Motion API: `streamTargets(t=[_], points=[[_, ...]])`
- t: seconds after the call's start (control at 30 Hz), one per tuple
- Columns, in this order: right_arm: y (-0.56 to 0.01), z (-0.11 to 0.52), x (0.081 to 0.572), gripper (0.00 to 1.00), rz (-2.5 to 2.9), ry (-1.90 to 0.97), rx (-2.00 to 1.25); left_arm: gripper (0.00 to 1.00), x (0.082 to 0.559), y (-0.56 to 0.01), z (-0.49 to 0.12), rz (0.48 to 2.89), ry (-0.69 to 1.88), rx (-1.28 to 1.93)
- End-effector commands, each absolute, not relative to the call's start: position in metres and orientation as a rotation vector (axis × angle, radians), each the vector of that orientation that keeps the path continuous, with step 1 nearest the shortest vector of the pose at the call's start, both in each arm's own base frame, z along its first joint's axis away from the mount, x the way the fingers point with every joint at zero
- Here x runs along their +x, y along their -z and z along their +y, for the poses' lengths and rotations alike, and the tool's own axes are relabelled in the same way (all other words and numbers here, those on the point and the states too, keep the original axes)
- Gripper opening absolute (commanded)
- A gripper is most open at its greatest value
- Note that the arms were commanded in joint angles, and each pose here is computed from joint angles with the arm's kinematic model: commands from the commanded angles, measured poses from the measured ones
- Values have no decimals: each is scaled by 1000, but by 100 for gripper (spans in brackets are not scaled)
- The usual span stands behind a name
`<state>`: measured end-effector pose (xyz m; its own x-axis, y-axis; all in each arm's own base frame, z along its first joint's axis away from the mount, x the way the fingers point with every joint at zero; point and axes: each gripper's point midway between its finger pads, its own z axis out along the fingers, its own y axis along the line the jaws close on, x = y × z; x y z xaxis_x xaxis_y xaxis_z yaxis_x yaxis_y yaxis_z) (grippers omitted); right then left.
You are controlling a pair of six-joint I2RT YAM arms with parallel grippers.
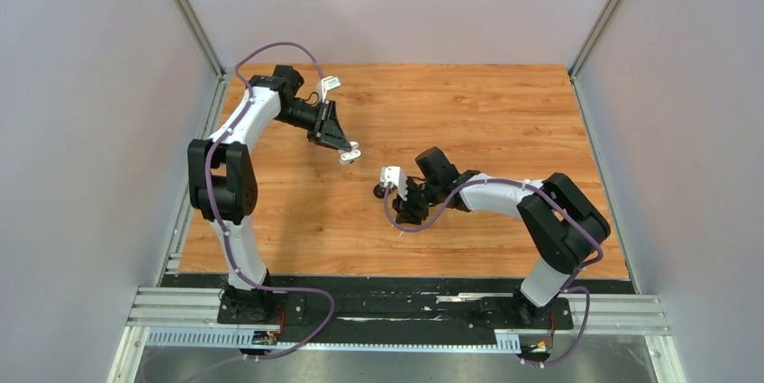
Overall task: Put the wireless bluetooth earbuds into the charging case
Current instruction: Pick up the earbud from the center of the board.
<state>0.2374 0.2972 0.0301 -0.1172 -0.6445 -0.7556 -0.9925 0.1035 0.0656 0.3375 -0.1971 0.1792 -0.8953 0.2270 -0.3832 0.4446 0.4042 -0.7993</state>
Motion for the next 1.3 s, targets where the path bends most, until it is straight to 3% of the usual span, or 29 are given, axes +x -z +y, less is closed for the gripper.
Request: streamTargets(t=[0.0, 0.57, 0.7, 0.83, 1.0, 1.27], points=[[-28, 304, 239, 35, 1772, -785, -1620, 0, 345, -194, -199, 2378, 1505, 622], [-18, 305, 243, 31, 1786, -737, -1629, 0, 347, -192, -199, 2379, 1516, 617], [-18, 305, 243, 25, 1788, -738, -1627, 0, 347, -191, -199, 2379, 1518, 617], [-23, 306, 247, 12, 1785, -717, -1617, 0, 349, -192, -200, 2374, 1519, 618], [-49, 300, 271, 3, 1718, -594, -1621, 0, 354, -190, -201, 2400, 1503, 557], [-132, 270, 330, 0, 1400, -214, -1684, 0, 385, -185, -213, 2436, 1346, 387]])
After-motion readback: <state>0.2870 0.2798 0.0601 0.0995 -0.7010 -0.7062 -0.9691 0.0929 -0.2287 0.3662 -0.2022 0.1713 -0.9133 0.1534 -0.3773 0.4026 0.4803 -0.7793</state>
